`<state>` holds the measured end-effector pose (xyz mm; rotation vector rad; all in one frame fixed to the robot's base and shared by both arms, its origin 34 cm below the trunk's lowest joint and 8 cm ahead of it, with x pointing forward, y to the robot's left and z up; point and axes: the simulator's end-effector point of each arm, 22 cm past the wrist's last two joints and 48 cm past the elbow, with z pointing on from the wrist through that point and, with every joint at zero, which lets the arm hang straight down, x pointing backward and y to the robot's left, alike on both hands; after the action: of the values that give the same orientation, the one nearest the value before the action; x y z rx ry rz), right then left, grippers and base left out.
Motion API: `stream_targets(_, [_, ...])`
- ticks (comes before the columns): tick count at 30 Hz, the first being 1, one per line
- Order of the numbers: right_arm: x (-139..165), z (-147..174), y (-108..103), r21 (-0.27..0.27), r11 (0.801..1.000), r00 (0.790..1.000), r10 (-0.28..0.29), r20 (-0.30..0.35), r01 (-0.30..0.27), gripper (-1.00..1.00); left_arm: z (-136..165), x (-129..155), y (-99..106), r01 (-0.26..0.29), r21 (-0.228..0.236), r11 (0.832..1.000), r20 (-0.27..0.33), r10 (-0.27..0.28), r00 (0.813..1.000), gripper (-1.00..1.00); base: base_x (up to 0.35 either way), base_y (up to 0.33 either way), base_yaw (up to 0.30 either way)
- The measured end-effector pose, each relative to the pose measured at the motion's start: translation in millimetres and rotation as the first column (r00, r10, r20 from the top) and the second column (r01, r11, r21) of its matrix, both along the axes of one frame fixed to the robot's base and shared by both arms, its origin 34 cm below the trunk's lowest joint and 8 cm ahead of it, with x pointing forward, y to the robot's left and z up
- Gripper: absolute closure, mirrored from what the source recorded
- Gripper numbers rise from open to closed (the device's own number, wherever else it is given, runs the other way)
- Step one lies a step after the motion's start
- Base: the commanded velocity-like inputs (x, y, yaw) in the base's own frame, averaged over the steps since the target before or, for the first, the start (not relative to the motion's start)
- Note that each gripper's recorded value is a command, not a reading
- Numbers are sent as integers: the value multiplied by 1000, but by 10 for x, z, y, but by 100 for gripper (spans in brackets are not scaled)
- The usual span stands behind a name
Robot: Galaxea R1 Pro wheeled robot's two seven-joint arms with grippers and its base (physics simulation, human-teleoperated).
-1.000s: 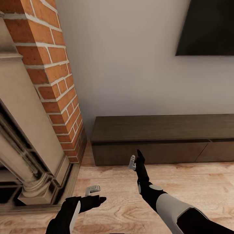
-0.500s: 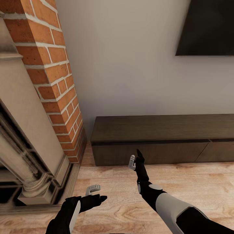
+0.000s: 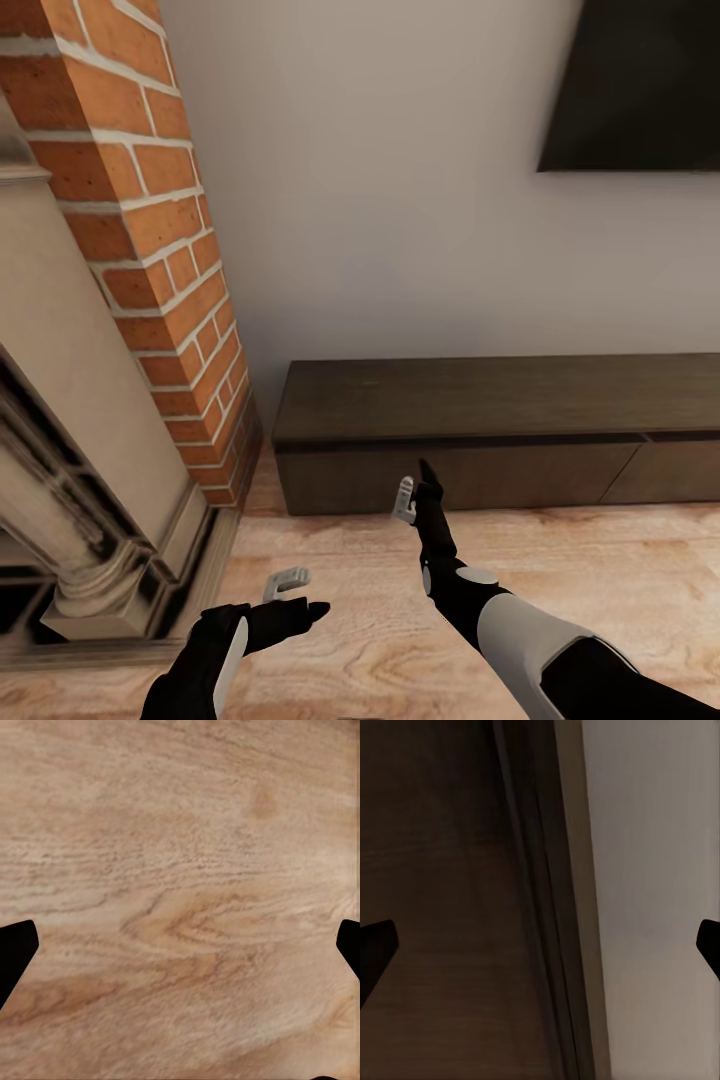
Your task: Place each of the two pumpkins and all three candles from the living room inside a cabinet in the living room (use any cabinet), then make sure every cabinet is closed, and position the cauldron so it is next to a table in the living room.
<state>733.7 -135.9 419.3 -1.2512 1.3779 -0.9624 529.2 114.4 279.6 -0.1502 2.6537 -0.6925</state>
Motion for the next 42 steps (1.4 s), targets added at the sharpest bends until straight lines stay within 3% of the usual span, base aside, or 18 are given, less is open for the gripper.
stream_targets(12, [-29, -49, 14, 1, 1000, 1000, 0, -13, 0, -100, 2, 3, 0, -2, -3, 1000, 1, 2, 1000, -100, 36, -33, 0])
stream_targets(28, [-307, -464, 44, -12, 1000, 992, 23, -126, -25, -100, 3, 6, 0, -2, -3, 1000, 1, 2, 1000, -100, 1, -1, 0])
stream_targets(36, [-419, -728, 79, -14, 999, 967, 43, -250, -48, -100, 1, 3, -1, -2, -3, 1000, 0, 2, 1000, -100, 0, 0, 0])
stream_targets(42, [-427, -750, 88, -12, 999, 964, 45, -263, -50, -100, 1, 2, 0, -2, -3, 1000, 0, 2, 1000, -100, 0, 0, 0])
